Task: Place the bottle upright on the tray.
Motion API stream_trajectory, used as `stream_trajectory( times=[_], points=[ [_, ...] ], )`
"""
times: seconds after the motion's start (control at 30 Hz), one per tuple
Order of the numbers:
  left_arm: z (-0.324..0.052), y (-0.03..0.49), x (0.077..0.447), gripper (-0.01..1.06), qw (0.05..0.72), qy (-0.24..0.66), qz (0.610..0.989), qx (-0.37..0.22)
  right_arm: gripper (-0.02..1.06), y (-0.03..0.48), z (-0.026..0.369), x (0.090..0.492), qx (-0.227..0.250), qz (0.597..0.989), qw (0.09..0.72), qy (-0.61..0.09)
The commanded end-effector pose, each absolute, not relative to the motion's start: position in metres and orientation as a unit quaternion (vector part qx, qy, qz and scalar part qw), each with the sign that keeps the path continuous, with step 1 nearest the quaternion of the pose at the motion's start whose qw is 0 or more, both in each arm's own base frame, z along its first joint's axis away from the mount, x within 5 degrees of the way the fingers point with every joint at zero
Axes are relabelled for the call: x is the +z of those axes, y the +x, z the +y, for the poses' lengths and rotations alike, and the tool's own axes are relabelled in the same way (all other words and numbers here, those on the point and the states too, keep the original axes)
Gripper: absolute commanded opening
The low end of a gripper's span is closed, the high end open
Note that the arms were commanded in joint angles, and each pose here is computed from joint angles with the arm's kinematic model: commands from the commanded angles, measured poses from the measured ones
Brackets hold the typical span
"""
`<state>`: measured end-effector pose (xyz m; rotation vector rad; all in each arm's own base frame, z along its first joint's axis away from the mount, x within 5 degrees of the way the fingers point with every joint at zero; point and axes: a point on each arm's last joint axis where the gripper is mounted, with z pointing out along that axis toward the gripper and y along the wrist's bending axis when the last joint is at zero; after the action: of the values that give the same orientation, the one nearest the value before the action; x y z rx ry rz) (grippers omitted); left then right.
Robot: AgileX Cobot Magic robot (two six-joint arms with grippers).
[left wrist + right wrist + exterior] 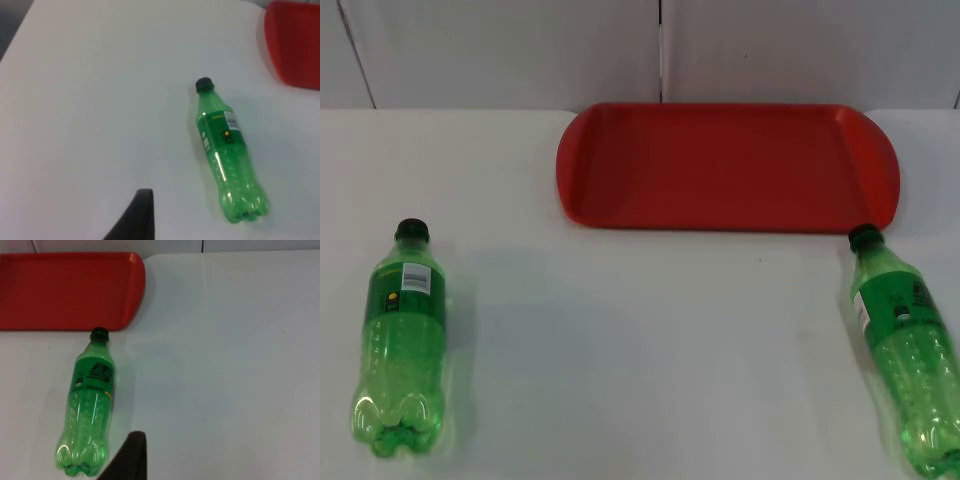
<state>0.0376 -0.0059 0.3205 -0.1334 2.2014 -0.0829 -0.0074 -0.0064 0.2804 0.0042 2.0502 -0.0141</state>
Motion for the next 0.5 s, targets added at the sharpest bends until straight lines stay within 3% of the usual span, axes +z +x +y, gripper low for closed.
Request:
stream_trajectory(
  times=[0.0,0.47],
  points=[
    [-0.006,0.045,0.321,1.05,0.440,-0.058,0.895,-0.041,1.05,-0.007,-0.006,0.281,-0.004,0.853,0.522,0.003],
    [-0.002,0.098,0.310,1.05,0.368,-0.053,0.926,-0.065,1.05,-0.007,-0.006,0.281,-0.004,0.853,0.522,0.003]
  ],
)
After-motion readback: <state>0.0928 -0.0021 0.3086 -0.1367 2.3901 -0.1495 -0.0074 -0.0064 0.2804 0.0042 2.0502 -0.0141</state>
